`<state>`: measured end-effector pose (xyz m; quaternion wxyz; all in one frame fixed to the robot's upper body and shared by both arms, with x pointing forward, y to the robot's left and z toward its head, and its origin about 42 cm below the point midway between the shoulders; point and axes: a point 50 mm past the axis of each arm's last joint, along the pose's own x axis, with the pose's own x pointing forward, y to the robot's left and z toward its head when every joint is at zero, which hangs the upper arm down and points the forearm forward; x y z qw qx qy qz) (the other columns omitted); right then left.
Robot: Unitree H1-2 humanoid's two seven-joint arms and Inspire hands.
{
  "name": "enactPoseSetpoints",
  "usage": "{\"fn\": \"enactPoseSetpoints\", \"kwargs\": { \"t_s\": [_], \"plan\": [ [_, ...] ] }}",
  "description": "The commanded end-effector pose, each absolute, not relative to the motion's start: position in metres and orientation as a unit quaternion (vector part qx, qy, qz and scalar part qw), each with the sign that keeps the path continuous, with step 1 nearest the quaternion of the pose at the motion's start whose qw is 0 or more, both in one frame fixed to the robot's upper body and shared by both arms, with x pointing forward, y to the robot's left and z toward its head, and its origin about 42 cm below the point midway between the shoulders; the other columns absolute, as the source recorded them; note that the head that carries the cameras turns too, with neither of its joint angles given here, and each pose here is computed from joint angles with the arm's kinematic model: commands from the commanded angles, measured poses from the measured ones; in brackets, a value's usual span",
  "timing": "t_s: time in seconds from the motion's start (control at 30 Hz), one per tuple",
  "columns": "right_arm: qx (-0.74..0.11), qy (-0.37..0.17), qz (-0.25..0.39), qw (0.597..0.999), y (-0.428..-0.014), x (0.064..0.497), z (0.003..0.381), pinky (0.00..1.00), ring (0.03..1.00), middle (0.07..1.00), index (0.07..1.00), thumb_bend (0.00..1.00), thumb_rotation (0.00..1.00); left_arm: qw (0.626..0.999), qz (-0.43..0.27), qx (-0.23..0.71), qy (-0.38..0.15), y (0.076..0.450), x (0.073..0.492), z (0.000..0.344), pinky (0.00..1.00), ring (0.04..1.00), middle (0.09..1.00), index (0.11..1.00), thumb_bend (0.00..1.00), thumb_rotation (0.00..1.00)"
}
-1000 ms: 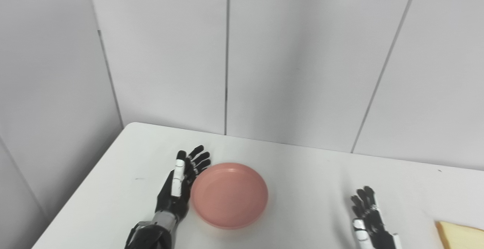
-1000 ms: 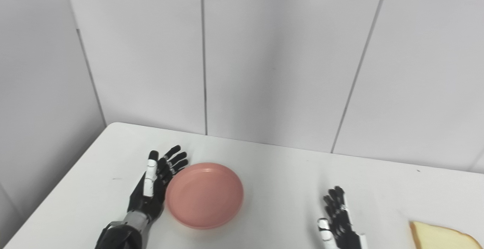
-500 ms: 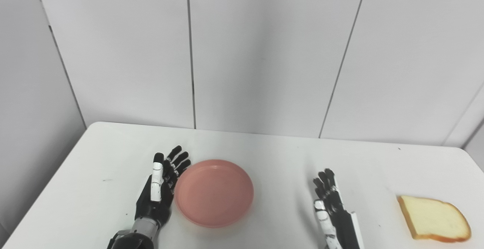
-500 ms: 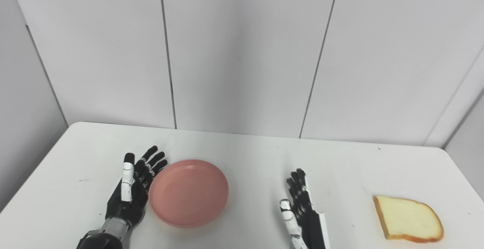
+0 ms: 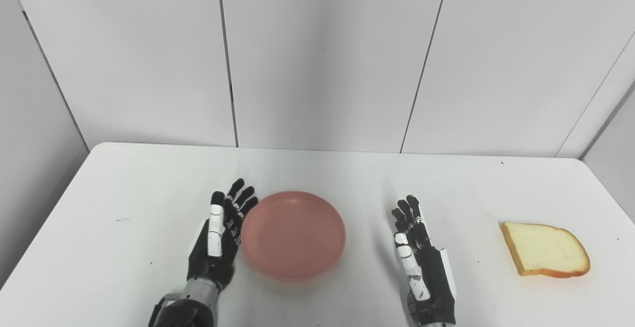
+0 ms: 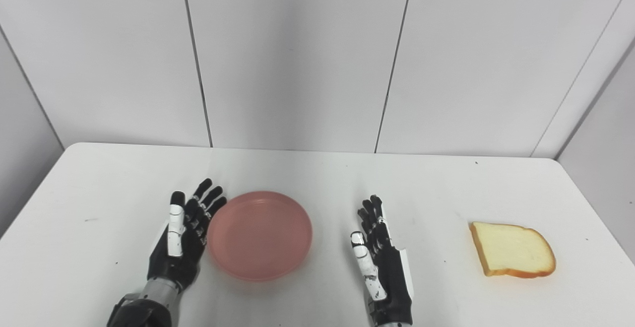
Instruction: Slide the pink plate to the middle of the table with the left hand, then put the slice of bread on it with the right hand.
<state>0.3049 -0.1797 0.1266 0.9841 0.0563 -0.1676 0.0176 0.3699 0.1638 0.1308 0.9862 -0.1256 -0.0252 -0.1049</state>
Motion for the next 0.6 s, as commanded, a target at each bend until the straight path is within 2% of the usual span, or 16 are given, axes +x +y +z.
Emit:
{"fn": "enactPoseSetpoints", "kwargs": {
  "t_s": [0.0,0.23,0.4,0.57],
  "plan": [
    [0.055,-0.197,0.022,0.979,-0.181,0.309,0.143,1.0,0.948,0.961,0.978,0.56,0.77,0.985,-0.113,-0.123,-0.046,0.157,0.37,0.139,0.95,0.931,0.947,0.936,0.85,1.0],
    [0.046,-0.19,0.018,0.981,-0.191,0.305,0.151,0.99,0.946,0.966,0.977,0.56,0.82,0.981,-0.134,-0.135,-0.042,0.136,0.363,0.134,0.99,0.956,0.977,0.958,0.84,1.0],
    [0.033,-0.174,0.024,0.984,-0.203,0.304,0.154,1.0,0.96,0.973,0.979,0.59,0.87,0.981,-0.149,-0.121,-0.034,0.118,0.358,0.129,1.0,0.96,0.959,0.949,0.87,1.0],
    [0.037,-0.17,0.027,0.984,-0.21,0.304,0.156,1.0,0.963,0.977,0.978,0.6,0.84,0.98,-0.158,-0.118,-0.033,0.107,0.357,0.124,1.0,0.963,0.973,0.958,0.86,1.0]
  ]
}}
